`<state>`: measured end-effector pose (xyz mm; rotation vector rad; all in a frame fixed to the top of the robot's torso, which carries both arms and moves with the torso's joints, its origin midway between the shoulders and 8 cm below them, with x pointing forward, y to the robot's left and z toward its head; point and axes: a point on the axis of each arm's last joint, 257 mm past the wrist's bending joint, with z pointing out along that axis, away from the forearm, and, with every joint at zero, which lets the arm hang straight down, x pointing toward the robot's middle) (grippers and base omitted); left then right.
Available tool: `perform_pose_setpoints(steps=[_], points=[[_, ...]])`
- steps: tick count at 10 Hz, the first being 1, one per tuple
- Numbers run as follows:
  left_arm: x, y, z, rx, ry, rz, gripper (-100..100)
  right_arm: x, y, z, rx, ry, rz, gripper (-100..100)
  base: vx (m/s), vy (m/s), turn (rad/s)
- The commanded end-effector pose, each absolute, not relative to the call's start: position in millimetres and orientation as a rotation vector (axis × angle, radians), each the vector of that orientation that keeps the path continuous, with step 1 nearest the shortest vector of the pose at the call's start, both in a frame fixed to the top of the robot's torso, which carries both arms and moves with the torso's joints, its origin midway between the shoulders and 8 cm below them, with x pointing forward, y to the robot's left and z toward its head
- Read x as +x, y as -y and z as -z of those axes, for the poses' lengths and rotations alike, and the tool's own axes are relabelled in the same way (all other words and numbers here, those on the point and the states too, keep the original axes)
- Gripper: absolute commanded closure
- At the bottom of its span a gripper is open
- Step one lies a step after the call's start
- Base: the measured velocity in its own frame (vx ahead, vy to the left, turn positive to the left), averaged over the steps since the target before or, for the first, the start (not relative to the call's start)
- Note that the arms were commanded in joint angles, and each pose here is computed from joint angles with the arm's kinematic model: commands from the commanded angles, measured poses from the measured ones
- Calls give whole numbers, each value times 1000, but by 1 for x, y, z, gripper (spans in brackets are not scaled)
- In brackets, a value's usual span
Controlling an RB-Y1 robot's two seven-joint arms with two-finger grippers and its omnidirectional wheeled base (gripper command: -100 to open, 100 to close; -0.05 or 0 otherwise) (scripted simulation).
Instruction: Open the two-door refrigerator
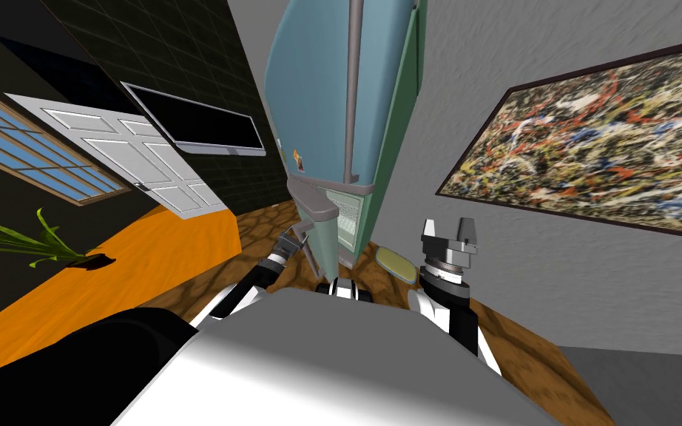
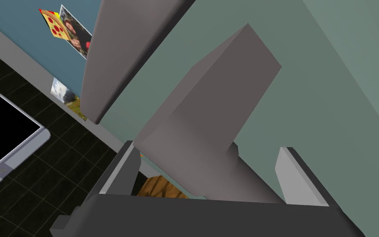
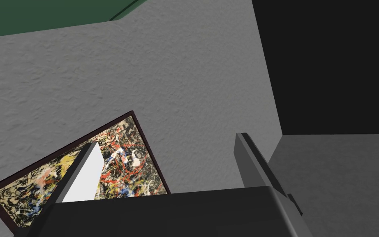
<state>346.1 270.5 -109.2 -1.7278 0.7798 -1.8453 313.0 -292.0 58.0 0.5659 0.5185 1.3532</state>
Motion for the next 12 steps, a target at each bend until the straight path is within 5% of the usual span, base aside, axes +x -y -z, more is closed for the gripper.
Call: perform_pose_setpoints(steps=[1,12], points=[[348,-267,106,-1700,-827,1855,100,313,292,-58,566,-518,-1353,0,-67,95,-50],[351,-257,104,-1716,-867,1918,100,313,292,-58,566,-518,-1353,0,-72,106,-28]])
